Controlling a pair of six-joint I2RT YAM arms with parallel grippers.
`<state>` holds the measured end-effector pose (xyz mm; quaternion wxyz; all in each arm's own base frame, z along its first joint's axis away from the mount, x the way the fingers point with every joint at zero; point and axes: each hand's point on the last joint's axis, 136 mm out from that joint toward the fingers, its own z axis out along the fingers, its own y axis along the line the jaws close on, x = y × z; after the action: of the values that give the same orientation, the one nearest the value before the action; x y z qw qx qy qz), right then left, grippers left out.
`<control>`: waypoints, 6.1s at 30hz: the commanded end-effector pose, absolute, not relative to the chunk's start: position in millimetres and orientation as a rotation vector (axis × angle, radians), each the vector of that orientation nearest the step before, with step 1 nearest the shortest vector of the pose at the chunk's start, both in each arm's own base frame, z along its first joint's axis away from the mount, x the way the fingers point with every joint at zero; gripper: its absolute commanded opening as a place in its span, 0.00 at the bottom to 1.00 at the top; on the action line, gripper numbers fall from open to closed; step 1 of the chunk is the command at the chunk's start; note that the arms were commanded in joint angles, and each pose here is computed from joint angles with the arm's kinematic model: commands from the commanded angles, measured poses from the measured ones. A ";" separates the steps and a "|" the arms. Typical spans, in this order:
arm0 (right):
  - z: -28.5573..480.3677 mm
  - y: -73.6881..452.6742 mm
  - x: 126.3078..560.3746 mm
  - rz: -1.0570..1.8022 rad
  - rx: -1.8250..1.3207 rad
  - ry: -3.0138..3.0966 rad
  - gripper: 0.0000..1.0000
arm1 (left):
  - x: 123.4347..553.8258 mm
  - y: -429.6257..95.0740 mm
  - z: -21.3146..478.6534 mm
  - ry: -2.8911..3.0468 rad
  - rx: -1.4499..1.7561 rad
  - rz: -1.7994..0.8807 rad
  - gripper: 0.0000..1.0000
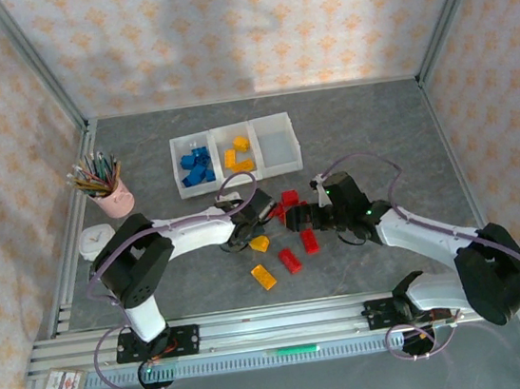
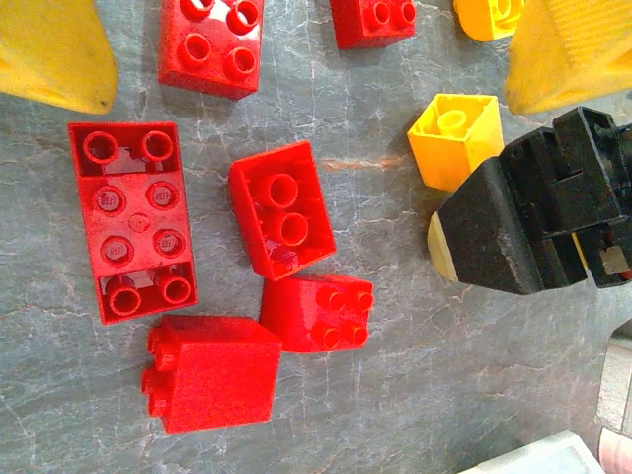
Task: Sort the legos into containers by color
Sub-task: Pick up the lego from the center of the table, then place the lego in the container, then pick up the lego from the middle-left of the table, then place the lego in the container, then pick up the lego from the bottom-center of the table, then place the lego in the container.
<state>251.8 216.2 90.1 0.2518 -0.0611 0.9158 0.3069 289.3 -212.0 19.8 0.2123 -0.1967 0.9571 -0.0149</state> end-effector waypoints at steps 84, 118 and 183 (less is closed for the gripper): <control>107.8 185.8 247.6 0.780 0.006 2.486 1.00 | 271.0 -244.7 51.1 2.663 -0.044 -0.064 0.39; 138.2 211.5 299.1 0.664 -0.118 2.410 1.00 | 460.3 -176.1 195.1 2.272 -0.481 -0.124 0.75; 151.6 360.5 411.5 0.447 -0.358 2.250 0.30 | 305.3 -115.8 191.0 2.126 -0.667 -0.453 0.99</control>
<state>383.0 357.8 142.7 0.3710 -0.1405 0.9000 0.1802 285.0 -119.3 169.3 0.3810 -0.2399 0.8754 -0.1759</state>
